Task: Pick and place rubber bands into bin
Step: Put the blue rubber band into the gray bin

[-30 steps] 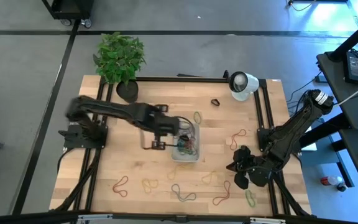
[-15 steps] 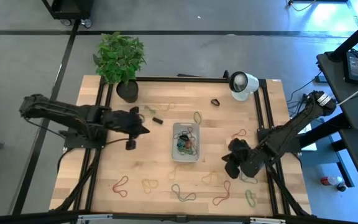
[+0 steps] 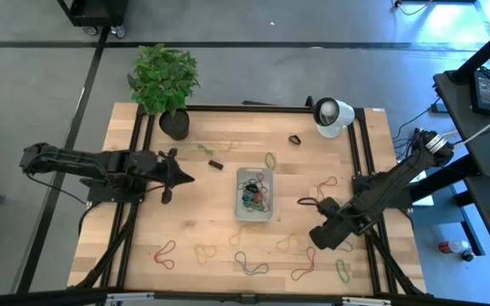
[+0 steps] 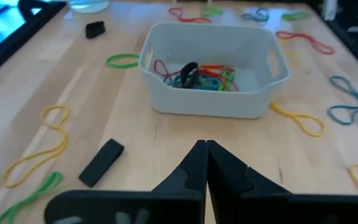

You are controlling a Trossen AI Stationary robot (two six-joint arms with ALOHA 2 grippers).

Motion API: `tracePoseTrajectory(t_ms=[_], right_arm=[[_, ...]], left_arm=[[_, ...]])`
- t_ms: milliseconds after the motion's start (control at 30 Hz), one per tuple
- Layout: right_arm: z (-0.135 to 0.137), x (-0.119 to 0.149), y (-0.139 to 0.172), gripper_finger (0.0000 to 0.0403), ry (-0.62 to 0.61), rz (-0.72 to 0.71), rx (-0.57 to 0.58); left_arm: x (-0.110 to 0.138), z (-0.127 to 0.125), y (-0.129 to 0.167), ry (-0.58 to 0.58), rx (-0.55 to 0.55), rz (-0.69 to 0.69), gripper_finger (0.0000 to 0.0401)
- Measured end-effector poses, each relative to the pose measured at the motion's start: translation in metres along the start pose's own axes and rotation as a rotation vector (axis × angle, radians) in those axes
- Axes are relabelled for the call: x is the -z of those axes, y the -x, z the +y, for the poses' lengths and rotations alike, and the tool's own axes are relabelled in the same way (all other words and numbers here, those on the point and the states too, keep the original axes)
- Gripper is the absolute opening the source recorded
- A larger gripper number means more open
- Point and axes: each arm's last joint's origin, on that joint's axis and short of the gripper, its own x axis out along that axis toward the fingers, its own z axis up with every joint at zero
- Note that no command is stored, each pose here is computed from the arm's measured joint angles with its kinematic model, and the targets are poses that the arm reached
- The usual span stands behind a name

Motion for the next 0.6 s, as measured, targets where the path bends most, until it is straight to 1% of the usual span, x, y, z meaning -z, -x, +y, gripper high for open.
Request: tracePoseTrajectory(t_ms=[100,267,467,600], right_arm=[[0.003,0.001,-0.009,0.0015,-0.038,0.028,0.046],[0.003,0.002,-0.023,0.0050,-0.059,0.012,0.138],[0.007,0.005,-0.044,0.0104,-0.199,-0.013,0.229],[0.008,0.012,-0.058,0.0136,-0.274,-0.003,0.295]], left_arm=[[0.005,0.000,0.005,0.013,0.018,-0.029,0.0002],[0.003,0.000,0.015,0.033,0.027,-0.101,0.0001],[0.000,0.000,0.023,0.053,0.038,-0.166,0.0001],[0.000,0.000,0.025,0.081,0.060,-0.173,0.0002]])
